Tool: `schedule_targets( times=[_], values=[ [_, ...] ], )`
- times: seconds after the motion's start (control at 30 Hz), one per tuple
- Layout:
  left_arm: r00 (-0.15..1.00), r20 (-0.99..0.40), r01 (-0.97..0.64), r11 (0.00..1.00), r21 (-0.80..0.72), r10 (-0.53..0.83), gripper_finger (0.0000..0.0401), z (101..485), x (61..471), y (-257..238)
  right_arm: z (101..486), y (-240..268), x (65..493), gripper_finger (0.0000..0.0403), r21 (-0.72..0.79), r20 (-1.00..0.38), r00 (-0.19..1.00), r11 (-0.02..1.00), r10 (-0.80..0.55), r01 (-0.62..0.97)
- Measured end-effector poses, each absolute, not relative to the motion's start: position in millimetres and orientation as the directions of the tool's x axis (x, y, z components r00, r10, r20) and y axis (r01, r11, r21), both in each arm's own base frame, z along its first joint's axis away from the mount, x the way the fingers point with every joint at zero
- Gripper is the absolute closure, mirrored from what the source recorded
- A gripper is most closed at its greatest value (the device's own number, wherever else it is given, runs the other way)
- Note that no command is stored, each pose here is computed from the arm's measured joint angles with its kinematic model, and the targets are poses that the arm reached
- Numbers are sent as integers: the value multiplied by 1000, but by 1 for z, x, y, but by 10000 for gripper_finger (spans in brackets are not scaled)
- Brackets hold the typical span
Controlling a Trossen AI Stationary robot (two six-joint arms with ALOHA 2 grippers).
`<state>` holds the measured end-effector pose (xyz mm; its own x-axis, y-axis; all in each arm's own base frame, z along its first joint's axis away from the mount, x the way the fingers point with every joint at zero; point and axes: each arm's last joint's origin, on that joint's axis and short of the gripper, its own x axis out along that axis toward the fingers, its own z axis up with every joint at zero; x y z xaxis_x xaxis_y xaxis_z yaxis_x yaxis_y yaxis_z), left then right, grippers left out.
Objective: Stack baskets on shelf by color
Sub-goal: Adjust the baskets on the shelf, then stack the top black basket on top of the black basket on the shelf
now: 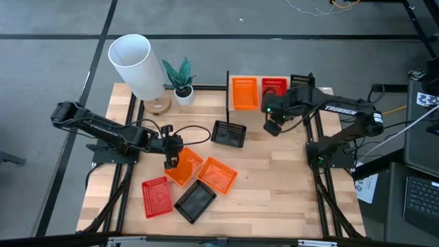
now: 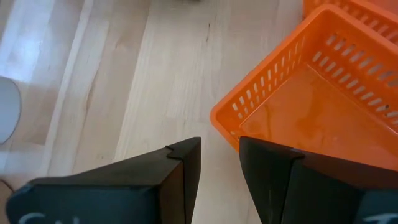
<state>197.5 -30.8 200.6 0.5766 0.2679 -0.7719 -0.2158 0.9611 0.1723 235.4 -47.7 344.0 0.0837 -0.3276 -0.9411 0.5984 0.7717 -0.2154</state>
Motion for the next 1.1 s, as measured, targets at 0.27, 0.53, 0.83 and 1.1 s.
schedule_targets(
  times=[0.27, 0.53, 0.83, 1.1],
  values=[
    [576, -767, -224, 957, 183, 282, 299, 201, 198, -30, 314, -51, 239, 315, -306, -915, 33, 745, -402, 593],
    [577, -767, -224, 957, 183, 282, 299, 201, 198, -30, 315, -55, 239, 315, -357, -885, 27, 714, -466, 602],
    [577, -767, -224, 957, 183, 282, 299, 201, 198, -30, 316, -60, 241, 315, -379, -861, 44, 699, -506, 606],
    [577, -766, -225, 957, 183, 282, 299, 201, 198, -30, 321, -46, 246, 315, -262, -910, 112, 764, -399, 590]
  ],
)
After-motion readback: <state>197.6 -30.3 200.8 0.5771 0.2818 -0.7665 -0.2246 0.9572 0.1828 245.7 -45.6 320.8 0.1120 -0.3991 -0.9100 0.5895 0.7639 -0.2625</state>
